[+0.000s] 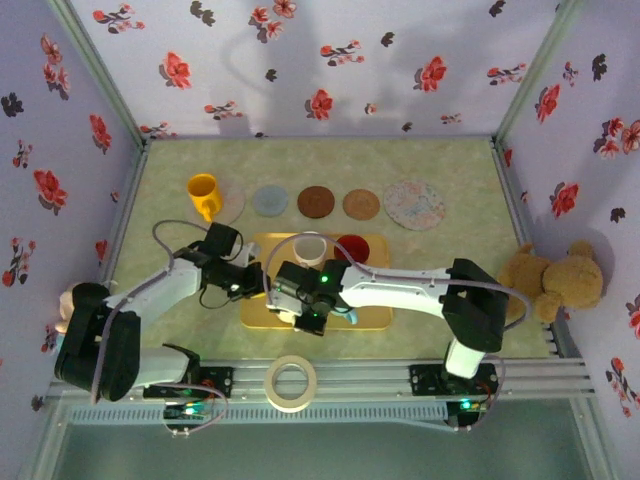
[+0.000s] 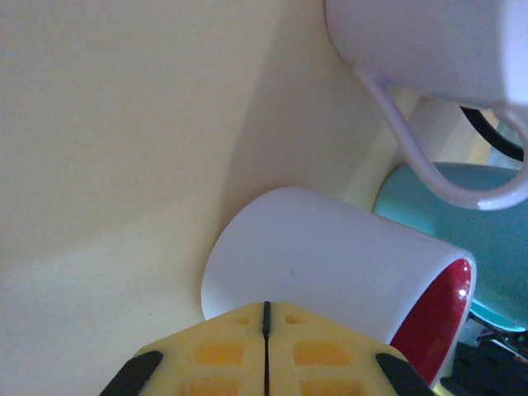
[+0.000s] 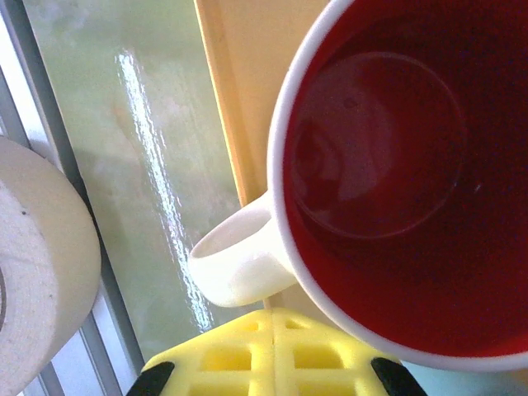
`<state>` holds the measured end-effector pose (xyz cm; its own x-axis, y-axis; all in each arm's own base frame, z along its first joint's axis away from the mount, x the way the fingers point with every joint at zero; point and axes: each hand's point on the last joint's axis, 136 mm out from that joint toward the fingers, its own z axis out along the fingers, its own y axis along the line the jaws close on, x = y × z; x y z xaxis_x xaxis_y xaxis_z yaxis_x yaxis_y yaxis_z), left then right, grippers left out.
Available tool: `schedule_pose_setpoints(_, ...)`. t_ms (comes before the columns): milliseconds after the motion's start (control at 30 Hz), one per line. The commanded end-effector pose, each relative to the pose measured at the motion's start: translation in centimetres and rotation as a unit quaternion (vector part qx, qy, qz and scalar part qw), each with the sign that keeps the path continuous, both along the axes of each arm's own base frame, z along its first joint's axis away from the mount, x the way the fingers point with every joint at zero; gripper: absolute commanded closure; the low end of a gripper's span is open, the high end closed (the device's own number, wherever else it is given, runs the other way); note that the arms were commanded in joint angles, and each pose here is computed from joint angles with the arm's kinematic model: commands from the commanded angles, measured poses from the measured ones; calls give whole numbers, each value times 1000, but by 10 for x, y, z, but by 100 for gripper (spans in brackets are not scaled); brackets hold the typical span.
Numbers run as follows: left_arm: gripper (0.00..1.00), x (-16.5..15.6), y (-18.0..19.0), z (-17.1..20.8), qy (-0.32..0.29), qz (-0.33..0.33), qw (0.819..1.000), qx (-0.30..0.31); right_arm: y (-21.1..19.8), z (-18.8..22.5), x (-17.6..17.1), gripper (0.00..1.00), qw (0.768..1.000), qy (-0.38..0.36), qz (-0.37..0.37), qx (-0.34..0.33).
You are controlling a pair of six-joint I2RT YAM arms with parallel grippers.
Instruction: Place the cup by the coaster
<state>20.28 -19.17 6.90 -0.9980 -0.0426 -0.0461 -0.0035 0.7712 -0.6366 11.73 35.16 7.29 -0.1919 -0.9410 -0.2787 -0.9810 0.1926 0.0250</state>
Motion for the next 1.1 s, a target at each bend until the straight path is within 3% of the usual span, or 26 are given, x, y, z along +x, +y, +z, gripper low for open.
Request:
schedule_pose_setpoints(0,93,6,-8,8,-7,-14,1000,-12,26,7,9,100,999,-5,12,40)
schedule_pose_setpoints(533,93,20,-4,12,-23,-25,999,20,45,20,13,100,997,9,23,71)
schedule_pose_setpoints(1067,93,5,15,21,-20,-14,999,40,-2,17,23,100,1000,-12,-17,19)
